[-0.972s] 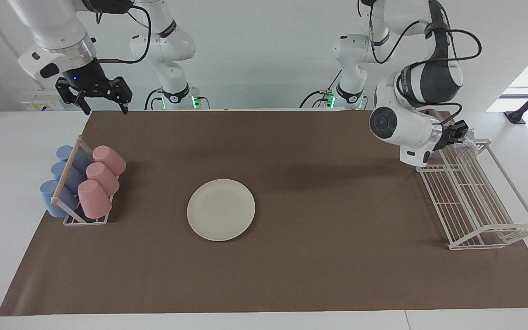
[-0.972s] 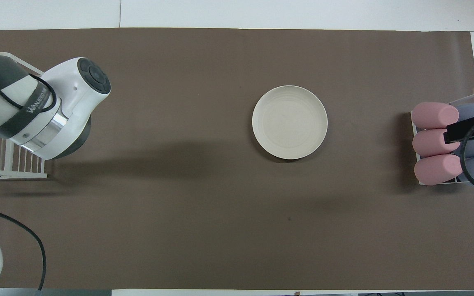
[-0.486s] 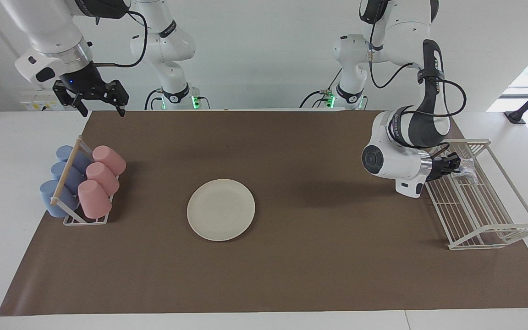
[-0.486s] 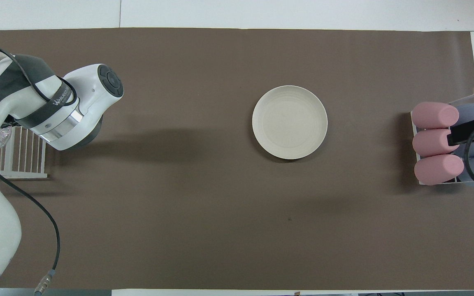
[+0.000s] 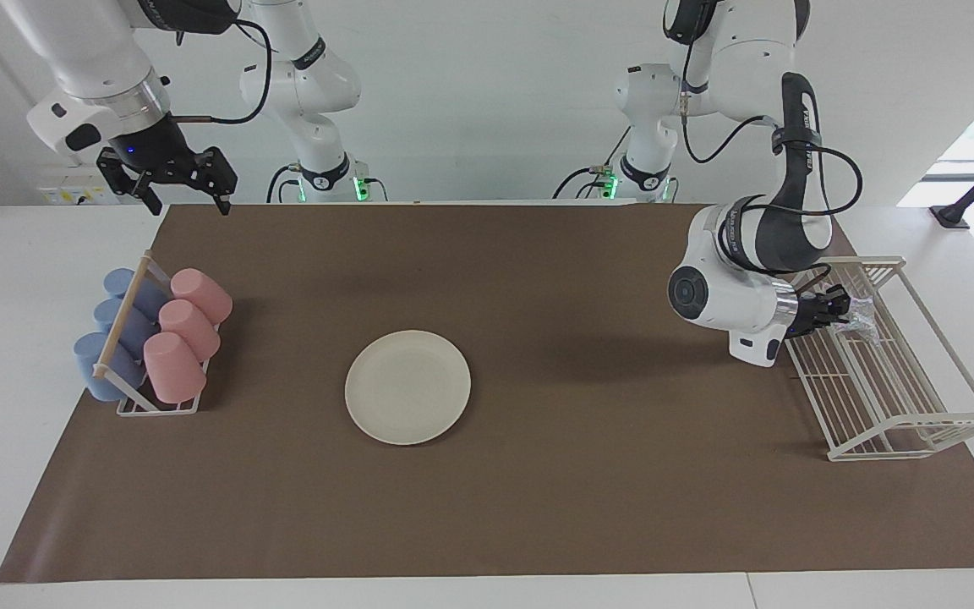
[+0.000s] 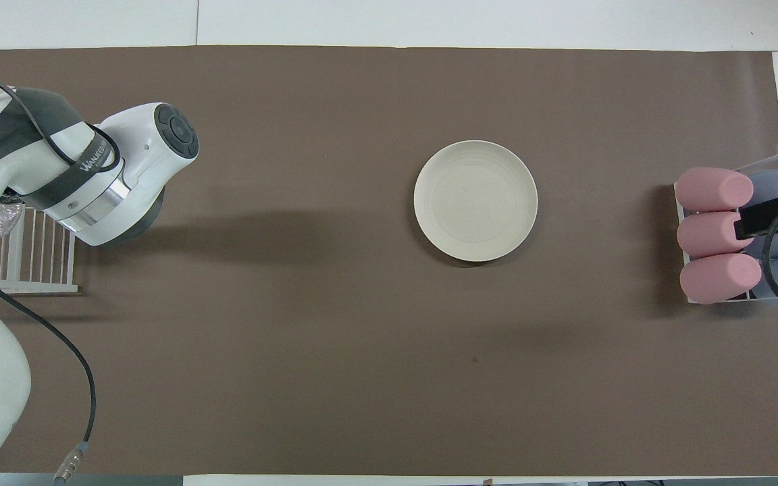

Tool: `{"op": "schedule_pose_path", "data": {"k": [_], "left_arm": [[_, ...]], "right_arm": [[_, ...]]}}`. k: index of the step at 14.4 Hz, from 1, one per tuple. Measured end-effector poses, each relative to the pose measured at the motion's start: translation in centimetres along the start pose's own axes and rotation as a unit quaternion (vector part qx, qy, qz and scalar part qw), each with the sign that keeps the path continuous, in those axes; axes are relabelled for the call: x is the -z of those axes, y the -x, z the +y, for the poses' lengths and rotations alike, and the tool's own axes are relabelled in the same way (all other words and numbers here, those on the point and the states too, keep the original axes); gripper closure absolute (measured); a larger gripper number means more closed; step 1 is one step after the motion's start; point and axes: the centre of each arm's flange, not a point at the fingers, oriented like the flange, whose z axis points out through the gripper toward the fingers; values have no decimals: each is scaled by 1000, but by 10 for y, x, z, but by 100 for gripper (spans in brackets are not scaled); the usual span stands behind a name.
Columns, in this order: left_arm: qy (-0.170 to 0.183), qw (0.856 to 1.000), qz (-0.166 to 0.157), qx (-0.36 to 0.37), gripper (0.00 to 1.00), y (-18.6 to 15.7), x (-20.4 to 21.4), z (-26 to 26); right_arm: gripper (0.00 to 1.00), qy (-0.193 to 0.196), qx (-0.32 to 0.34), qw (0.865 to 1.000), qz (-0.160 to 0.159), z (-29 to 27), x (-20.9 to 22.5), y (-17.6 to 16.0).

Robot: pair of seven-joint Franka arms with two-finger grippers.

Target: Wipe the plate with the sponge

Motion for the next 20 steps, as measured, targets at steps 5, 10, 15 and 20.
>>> {"op": "schedule_pose_path", "data": {"k": [5, 10, 15, 20], "left_arm": [[3, 1000, 3, 4, 17, -2, 0, -3], [23, 1000, -5, 19, 0, -5, 1, -15], [178, 979, -36, 92, 0, -12, 45, -87], [303, 940, -72, 138, 0, 2, 55, -145]], "right_arm": [[0, 0, 2, 1000, 2, -2, 1, 0], [0, 0, 5, 1000, 2, -5, 1, 0], [0, 0, 5, 1000, 2, -6, 1, 0], [0, 0, 6, 1000, 2, -7, 2, 0]]}}
